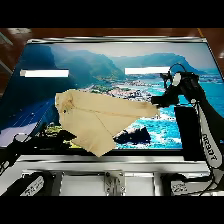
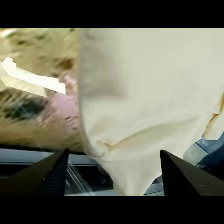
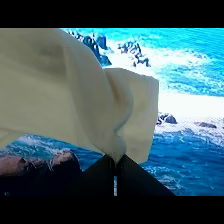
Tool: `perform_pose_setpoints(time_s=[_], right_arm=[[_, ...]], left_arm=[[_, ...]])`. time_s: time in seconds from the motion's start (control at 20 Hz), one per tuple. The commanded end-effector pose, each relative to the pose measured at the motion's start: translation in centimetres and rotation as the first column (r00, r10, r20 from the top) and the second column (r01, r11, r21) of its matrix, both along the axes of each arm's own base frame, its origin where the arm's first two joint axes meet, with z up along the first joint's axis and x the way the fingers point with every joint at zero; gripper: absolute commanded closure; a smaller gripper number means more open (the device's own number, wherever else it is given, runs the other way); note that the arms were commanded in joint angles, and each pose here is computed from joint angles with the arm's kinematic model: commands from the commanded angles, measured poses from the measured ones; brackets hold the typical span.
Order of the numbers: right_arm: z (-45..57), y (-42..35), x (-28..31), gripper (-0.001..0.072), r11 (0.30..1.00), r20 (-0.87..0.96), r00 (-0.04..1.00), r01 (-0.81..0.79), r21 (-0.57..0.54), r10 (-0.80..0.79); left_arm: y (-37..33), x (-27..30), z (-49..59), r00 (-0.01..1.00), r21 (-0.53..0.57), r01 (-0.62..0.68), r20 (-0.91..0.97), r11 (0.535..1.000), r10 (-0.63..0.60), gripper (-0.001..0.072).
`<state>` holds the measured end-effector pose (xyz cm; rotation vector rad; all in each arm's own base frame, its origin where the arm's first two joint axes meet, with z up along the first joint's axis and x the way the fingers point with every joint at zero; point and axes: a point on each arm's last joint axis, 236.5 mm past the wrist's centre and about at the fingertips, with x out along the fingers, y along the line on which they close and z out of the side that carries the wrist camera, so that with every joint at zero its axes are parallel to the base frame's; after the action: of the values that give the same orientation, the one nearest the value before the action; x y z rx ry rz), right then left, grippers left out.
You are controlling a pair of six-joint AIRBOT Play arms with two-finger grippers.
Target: Fold the shirts.
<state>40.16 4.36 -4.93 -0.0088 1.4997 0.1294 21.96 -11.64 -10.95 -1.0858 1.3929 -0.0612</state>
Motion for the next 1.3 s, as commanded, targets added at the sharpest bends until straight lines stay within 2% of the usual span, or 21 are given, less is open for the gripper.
perform_pose_setpoints(time_s=[0.0,0.05,0.1,0.15,0.25,0.4,0.55,0.7,0.8,0.9,0.95,1.0,1.05,1.1,1.15,1.25], right_arm=[[0.0,0.0,0.0,0.0655,1.0,0.001,1.0,0.001,0.0,-0.001],[0.0,0.1,0.0,0.0654,1.0,0.001,1.0,0.001,0.002,-0.001],[0.0,0.1,0.0,0.0654,1.0,0.001,1.0,0.002,0.002,-0.002],[0.0,0.1,0.0,0.0655,1.0,-0.001,1.0,0.009,0.003,-0.009],[0.0,0.4,-0.2,0.0655,1.0,-0.01,1.0,0.014,0.018,-0.014],[0.5,1.2,-1.0,0.0655,0.999,-0.037,0.999,0.017,0.05,-0.015],[4.4,1.1,-0.7,0.0655,0.998,0.061,0.998,0.01,0.055,-0.013],[12.9,0.9,0.7,0.0655,0.999,0.284,0.959,-0.019,0.049,0.004],[22.4,0.1,1.4,0.0655,0.999,0.52,0.854,-0.03,0.017,0.017],[33.7,-2.2,-0.1,0.0654,0.999,0.748,0.663,0.033,-0.032,0.002],[39.0,-3.8,-2.0,0.0655,0.994,0.832,0.554,0.097,-0.045,-0.017],[43.5,-5.8,-4.5,0.0655,0.983,0.891,0.454,0.175,-0.051,-0.034],[46.8,-7.8,-7.5,0.0655,0.966,0.927,0.372,0.253,-0.046,-0.053],[48.4,-9.0,-10.2,0.0656,0.954,0.938,0.338,0.297,-0.035,-0.071],[48.3,-9.1,-12.2,0.0655,0.954,0.933,0.348,0.3,-0.021,-0.089],[45.2,-7.6,-14.5,0.0655,0.967,0.87,0.477,0.253,0.0,-0.125]], left_arm=[[0.1,0.2,-1.4,0.999,0.008,-0.035,-0.031,0.999,0.035,0.0235],[0.2,0.2,-1.5,0.999,0.01,-0.036,-0.035,0.999,0.037,0.0378],[0.2,0.3,-1.5,0.999,0.014,-0.03,-0.027,0.999,0.03,0.056],[0.2,0.6,-1.2,1.0,0.02,-0.002,0.001,1.0,0.002,0.0672],[0.0,1.7,0.1,0.996,0.022,0.06,0.066,0.998,-0.061,0.0672],[-0.3,6.0,6.2,0.95,0.05,0.154,0.268,0.987,-0.162,0.0674],[0.8,11.5,18.7,0.789,0.197,0.139,0.57,0.97,-0.229,0.0676],[2.4,12.8,37.2,0.484,0.368,-0.023,0.818,0.93,-0.311,0.0675],[3.1,10.0,50.8,0.221,0.424,-0.196,0.898,0.884,-0.381,0.0675],[4.2,4.0,63.8,-0.038,0.35,-0.415,0.915,0.84,-0.401,0.0675],[5.2,-0.1,69.4,-0.16,0.276,-0.529,0.896,0.803,-0.414,0.0674],[6.4,-3.9,73.1,-0.23,0.221,-0.63,0.862,0.744,-0.451,0.0675],[7.9,-7.2,75.4,-0.247,0.178,-0.716,0.84,0.675,-0.483,0.0675],[9.1,-9.2,75.9,-0.228,0.152,-0.76,0.848,0.632,-0.478,0.0675],[9.9,-9.9,74.9,-0.177,0.165,-0.771,0.872,0.615,-0.456,0.0674],[9.9,-7.8,69.2,0.032,0.336,-0.709,0.894,0.62,-0.447,0.0674]])
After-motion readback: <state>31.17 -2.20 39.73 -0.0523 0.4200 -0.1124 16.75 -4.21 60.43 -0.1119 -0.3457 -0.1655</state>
